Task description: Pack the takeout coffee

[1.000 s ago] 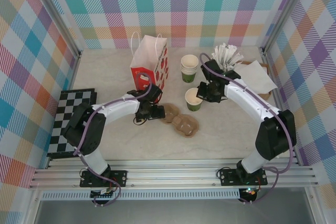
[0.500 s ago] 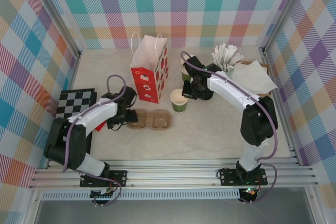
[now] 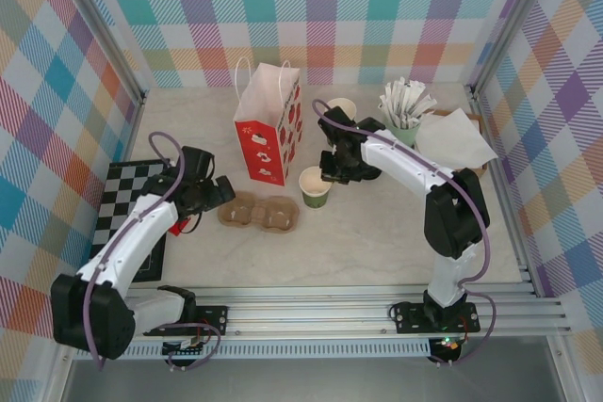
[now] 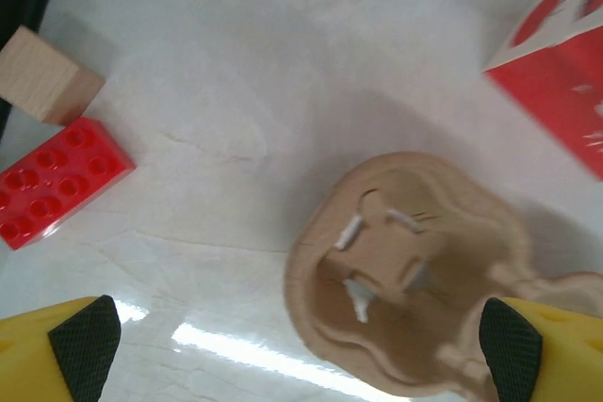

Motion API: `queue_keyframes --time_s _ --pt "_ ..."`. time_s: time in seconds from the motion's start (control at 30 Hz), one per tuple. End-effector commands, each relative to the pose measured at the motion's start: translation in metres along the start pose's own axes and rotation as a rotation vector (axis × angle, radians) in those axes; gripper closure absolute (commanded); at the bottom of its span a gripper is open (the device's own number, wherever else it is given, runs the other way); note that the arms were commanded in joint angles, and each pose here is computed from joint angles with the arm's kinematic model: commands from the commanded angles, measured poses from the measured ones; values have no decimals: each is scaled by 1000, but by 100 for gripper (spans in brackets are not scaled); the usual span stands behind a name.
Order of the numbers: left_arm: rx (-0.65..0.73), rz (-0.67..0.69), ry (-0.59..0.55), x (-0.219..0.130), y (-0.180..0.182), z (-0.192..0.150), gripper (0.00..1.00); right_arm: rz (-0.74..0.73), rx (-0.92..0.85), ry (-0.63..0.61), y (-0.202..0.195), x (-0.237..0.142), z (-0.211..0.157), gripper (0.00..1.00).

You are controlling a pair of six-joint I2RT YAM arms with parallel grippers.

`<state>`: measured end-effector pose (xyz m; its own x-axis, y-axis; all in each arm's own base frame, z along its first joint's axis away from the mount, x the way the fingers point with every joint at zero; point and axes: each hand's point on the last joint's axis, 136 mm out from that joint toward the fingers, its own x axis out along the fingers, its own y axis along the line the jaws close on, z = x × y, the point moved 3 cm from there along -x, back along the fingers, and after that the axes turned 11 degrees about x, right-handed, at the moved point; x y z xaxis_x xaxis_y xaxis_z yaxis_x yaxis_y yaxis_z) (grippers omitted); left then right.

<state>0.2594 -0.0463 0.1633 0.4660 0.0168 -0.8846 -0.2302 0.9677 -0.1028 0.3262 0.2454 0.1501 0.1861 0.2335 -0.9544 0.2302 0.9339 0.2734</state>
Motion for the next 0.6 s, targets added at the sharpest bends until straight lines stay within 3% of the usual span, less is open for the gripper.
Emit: queue_keyframes --time_s 0.0,0.13,0.2,0.4,0.57 --pt "-58 -104 -52 -12 -12 8 0 111 -35 -80 18 -43 7 75" --pt "-114 -186 -91 -21 -25 14 0 175 21 -148 9 -79 16 45" --pt "-118 -231 -110 -26 -36 18 0 182 109 -173 -11 -83 23 37" --pt "-3 -377 -161 -40 -93 24 0 169 596 -203 -98 -51 55 29" --pt "18 -438 -126 -25 -120 10 0 89 773 -236 -116 -26 68 26"
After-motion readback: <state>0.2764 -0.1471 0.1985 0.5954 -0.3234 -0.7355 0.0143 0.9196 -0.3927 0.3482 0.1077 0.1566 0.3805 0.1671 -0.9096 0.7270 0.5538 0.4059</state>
